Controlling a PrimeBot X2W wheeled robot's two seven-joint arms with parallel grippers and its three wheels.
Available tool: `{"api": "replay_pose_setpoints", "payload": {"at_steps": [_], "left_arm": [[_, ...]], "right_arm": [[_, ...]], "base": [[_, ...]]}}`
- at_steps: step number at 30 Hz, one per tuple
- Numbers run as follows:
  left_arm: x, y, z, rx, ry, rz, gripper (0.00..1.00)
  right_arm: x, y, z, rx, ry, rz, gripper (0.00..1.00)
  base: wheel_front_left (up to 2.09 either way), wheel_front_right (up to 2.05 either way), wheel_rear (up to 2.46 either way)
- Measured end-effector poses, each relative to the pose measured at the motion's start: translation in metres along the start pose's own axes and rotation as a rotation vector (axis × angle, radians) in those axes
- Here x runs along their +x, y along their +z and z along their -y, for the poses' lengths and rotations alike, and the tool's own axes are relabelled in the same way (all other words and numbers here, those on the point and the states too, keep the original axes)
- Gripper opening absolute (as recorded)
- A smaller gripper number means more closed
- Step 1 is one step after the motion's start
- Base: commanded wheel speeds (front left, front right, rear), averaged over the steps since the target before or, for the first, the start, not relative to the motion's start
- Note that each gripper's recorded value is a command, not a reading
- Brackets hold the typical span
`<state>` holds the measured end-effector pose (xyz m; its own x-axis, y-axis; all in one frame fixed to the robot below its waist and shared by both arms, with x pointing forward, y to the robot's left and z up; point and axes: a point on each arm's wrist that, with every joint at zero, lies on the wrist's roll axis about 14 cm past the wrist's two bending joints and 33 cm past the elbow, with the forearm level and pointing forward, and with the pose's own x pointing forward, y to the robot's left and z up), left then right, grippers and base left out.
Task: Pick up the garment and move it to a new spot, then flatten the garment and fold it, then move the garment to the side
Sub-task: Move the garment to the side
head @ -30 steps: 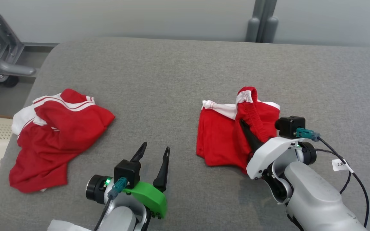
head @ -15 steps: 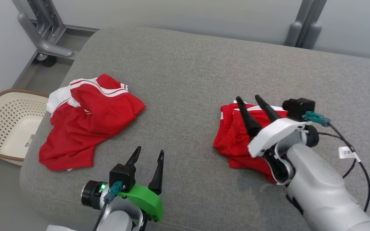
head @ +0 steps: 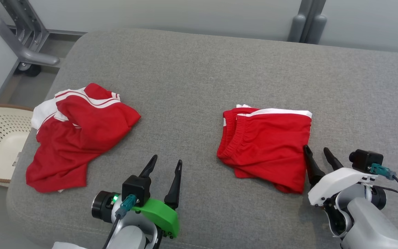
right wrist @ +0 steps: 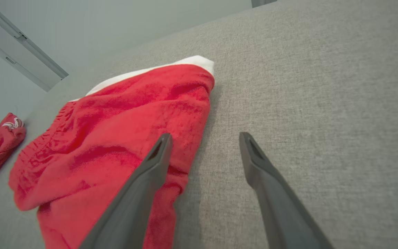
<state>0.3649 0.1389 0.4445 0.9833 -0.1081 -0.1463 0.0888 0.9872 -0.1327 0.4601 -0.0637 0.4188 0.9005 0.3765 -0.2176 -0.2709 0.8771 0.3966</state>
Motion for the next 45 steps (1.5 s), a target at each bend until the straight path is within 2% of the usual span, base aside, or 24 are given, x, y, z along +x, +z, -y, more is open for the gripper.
{"api": "replay_pose_setpoints", "payload": {"at_steps": [14,15,16,21,29,39,41,45], "left_arm": [[-0.013,-0.002,-0.022,0.000,0.073,-0.006,1.00],[-0.014,-0.002,-0.023,0.001,0.076,-0.005,1.00],[-0.015,-0.001,-0.024,0.001,0.079,-0.001,1.00],[-0.009,0.010,-0.016,0.036,0.054,0.031,1.00],[0.010,0.025,0.015,0.053,-0.055,0.078,1.00],[0.032,0.032,0.106,0.036,-0.328,0.101,1.00],[0.033,0.032,0.117,0.034,-0.359,0.103,1.00],[0.037,0.034,0.160,0.038,-0.485,0.107,1.00]], "right_arm": [[0.022,-0.045,-0.039,0.037,0.061,-0.140,1.00],[0.022,-0.047,-0.039,0.034,0.061,-0.149,0.84],[0.023,-0.048,-0.040,0.030,0.061,-0.160,0.00],[0.023,-0.042,-0.041,0.021,0.066,-0.148,0.00],[-0.002,-0.025,-0.011,0.046,-0.015,-0.082,0.00],[-0.070,-0.009,0.057,0.049,-0.212,-0.009,0.00],[-0.077,-0.008,0.062,0.049,-0.228,-0.002,0.00],[-0.105,-0.003,0.080,0.062,-0.295,0.036,0.00]], "base": [[0.00,0.00,0.00],[0.00,0.00,0.00],[0.00,0.00,0.00],[0.00,0.00,0.00],[0.00,0.00,0.00],[0.00,0.00,0.00],[0.00,0.00,0.00],[0.00,0.00,0.00]]}}
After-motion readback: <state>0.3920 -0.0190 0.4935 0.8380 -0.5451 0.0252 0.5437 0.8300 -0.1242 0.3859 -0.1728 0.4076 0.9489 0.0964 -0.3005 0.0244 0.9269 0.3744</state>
